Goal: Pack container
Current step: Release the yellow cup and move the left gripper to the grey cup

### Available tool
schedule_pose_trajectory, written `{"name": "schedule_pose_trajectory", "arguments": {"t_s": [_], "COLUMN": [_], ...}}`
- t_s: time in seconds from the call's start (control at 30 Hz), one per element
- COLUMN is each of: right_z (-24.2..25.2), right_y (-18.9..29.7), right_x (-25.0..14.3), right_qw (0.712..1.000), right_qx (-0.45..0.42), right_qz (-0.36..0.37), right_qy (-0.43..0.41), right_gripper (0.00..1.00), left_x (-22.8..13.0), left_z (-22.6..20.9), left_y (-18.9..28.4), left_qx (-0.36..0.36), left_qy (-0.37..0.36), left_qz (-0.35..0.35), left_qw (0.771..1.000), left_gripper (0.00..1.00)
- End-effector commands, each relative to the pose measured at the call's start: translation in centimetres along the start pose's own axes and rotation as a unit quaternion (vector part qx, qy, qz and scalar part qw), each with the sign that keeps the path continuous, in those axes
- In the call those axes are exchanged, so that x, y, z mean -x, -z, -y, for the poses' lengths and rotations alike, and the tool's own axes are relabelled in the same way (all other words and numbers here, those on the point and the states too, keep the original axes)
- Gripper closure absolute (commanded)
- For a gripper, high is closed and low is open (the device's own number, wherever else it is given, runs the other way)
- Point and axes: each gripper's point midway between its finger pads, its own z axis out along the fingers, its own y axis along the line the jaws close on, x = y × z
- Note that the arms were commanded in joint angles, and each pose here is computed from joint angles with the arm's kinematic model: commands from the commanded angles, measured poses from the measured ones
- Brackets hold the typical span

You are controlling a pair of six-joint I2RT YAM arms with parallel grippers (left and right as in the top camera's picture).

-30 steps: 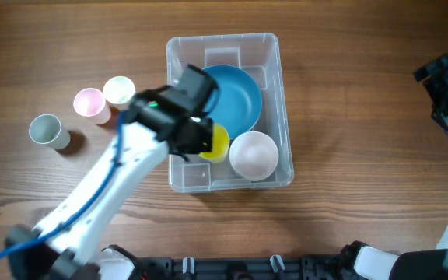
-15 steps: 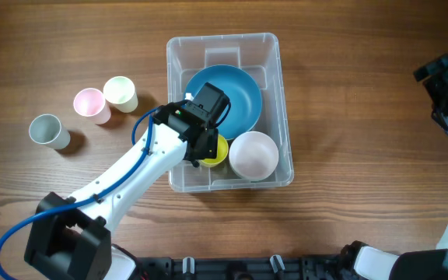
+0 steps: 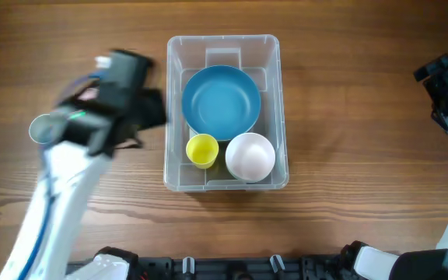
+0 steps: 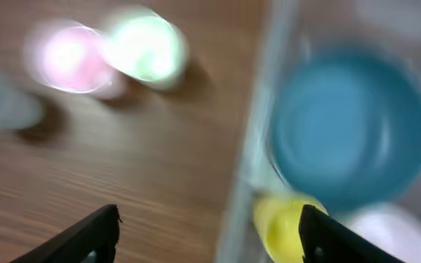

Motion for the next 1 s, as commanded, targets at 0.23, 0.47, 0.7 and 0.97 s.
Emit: {"name": "schedule_pose_trajectory", "arguments": {"t_s": [0.23,0.47,0.7,0.97], "right_z": [-0.1,-0.1,-0.1,-0.1], "right_y": [-0.1,-0.1,-0.1,-0.1], "right_x": [-0.1,-0.1,-0.1,-0.1], "right_qw": [1.0,1.0,1.0,1.0], "right_qx": [0.002,0.002,0.002,0.002], "right_qz": [-0.002,-0.002,-0.002,-0.002], "right_qy": [-0.004,-0.004,-0.004,-0.004], "right_gripper": [0.0,0.0,0.0,0.0], "left_x": [1.2,-1.8,-5.1,-3.3], "left_z": [-21.4,-25.0,-25.7,-25.1], "left_y": [-2.5,-12.1,-18.2,-14.5], "left_qx": [0.128,0.142,0.153,0.142], "left_qy": [0.401,0.442,0.434,0.425], "left_qz": [-0.021,-0.15,-0.232,-0.194], "left_qw": [0.907,0.873,0.857,0.873], "left_gripper": [0.23,0.26,0.57,0.96]}}
